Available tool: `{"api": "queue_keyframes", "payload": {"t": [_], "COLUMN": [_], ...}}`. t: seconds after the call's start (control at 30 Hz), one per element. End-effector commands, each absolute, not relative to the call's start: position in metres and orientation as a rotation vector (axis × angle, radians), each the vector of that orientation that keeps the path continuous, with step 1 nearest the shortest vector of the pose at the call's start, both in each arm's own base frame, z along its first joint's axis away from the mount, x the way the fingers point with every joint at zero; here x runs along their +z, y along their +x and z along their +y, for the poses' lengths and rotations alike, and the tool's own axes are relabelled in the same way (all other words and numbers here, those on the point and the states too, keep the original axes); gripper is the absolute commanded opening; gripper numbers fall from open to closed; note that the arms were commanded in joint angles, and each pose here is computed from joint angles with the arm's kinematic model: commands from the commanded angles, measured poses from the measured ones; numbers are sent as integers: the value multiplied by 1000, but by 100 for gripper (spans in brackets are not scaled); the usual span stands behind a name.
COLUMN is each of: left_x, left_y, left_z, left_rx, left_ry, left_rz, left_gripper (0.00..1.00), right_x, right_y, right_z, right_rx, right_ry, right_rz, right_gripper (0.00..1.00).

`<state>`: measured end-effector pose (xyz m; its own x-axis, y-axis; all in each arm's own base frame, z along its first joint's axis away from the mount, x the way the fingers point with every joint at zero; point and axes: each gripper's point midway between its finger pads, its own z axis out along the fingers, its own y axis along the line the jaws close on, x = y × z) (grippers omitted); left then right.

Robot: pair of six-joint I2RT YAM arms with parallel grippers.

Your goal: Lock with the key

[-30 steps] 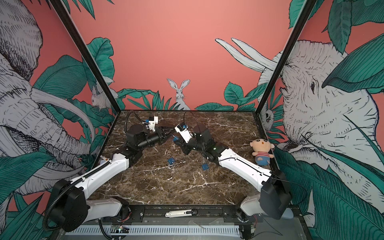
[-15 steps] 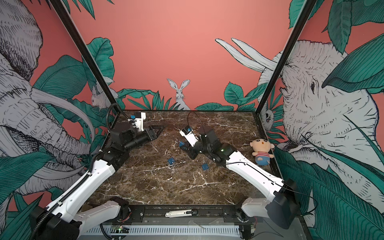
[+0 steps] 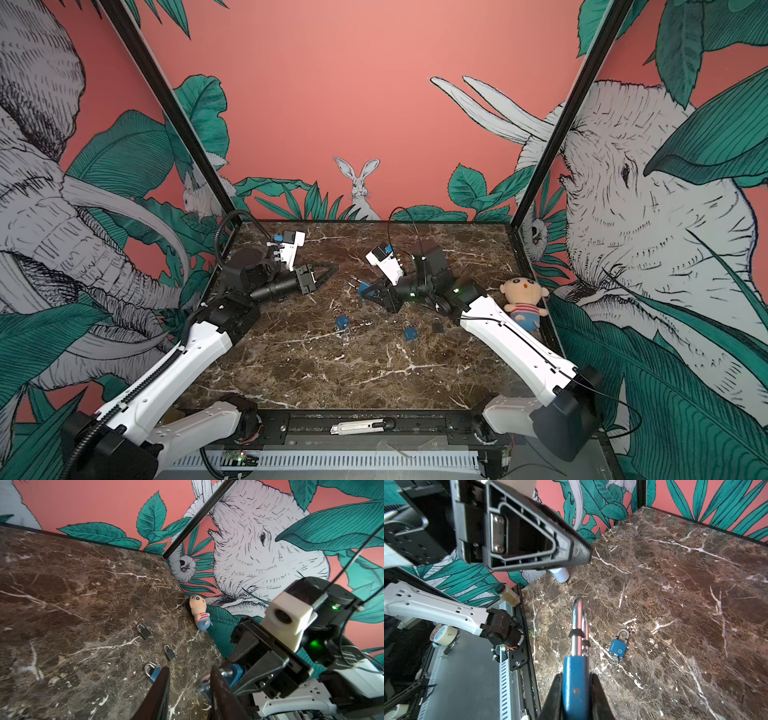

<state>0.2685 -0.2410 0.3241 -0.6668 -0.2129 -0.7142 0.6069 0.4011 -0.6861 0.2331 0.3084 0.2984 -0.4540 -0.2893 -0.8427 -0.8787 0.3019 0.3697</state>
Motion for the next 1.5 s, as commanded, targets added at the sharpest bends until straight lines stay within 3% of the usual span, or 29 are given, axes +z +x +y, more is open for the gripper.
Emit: {"api": "queue_keyframes", "payload": {"t": [0.0,0.53,0.9,1.47], "left_x": [331,330,327,331], "left_y": [255,257,254,254], "left_z": [-247,-255,-257,-259], "left_rx": [-1419,-1482,-1521,-1536], "left_ry": [442,466,475,485], "left_rz": [1834,1795,1793,1776], "left_gripper": [37,47,30,31], "right_x": [327,337,339,338], "right_y": [231,231,233,236], "right_z": [315,324,324,328], "right_rx": [1263,1415,1460,1517], "right_ry": [-1043,-1029,-1012,-1002], "right_rz": [1808,1790,1779,1783], "right_gripper": [0,0,0,0]}}
